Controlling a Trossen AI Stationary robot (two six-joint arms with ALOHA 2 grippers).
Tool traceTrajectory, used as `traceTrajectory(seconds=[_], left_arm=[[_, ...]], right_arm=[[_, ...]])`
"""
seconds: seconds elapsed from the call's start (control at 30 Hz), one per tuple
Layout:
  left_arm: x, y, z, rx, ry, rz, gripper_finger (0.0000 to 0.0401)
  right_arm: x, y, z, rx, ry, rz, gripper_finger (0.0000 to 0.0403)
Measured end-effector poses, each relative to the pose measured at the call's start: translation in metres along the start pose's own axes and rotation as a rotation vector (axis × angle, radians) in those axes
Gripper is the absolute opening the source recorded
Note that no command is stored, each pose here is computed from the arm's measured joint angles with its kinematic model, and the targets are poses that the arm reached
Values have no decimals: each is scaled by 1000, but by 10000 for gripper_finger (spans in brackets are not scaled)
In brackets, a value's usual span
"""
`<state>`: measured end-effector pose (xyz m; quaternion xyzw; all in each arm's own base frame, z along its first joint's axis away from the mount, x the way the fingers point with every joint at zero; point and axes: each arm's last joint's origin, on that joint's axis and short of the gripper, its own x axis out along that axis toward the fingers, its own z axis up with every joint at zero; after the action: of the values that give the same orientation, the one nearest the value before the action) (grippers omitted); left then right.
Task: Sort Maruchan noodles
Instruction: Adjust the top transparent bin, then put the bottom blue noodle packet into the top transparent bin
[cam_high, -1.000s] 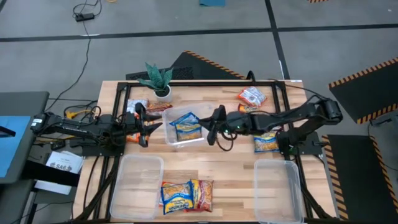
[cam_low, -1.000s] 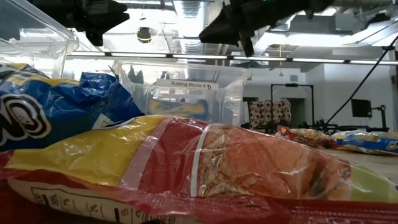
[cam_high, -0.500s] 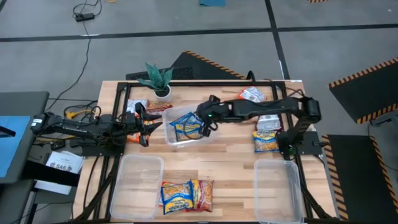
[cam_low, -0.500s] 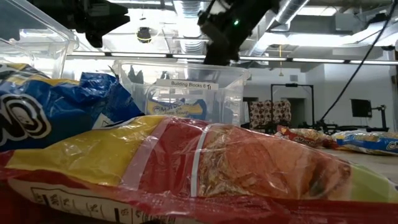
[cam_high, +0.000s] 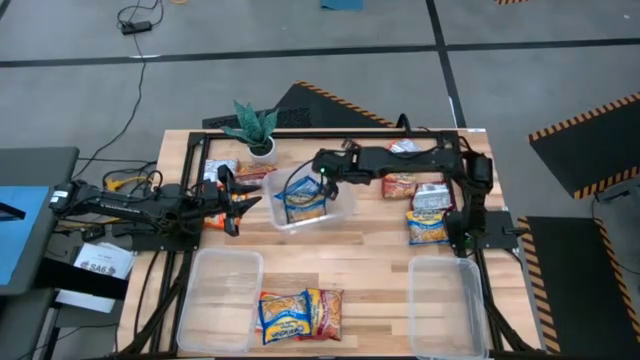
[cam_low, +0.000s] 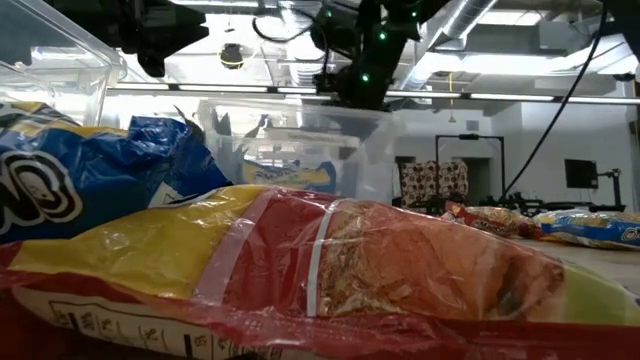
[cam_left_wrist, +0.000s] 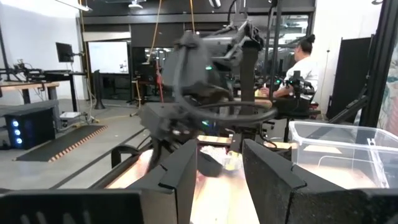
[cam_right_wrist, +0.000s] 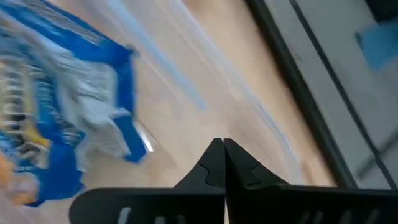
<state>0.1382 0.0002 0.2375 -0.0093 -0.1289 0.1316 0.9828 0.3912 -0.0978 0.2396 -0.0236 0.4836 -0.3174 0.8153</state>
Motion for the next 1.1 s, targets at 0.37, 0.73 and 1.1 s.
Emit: traceTrajectory(seconds=[0.37,0.73,1.1], left_arm=[[0,0,-2,-14,24,0,118],[0,0,-5,-22,49,0,118],[0,0,-7,-58,70,0,118]], right_arm=[[-9,-36,-14,139,129,-205,7],[-26,-45,-20,180,161,-225,7],[-132,-57,-38,206,-86,-108,7]])
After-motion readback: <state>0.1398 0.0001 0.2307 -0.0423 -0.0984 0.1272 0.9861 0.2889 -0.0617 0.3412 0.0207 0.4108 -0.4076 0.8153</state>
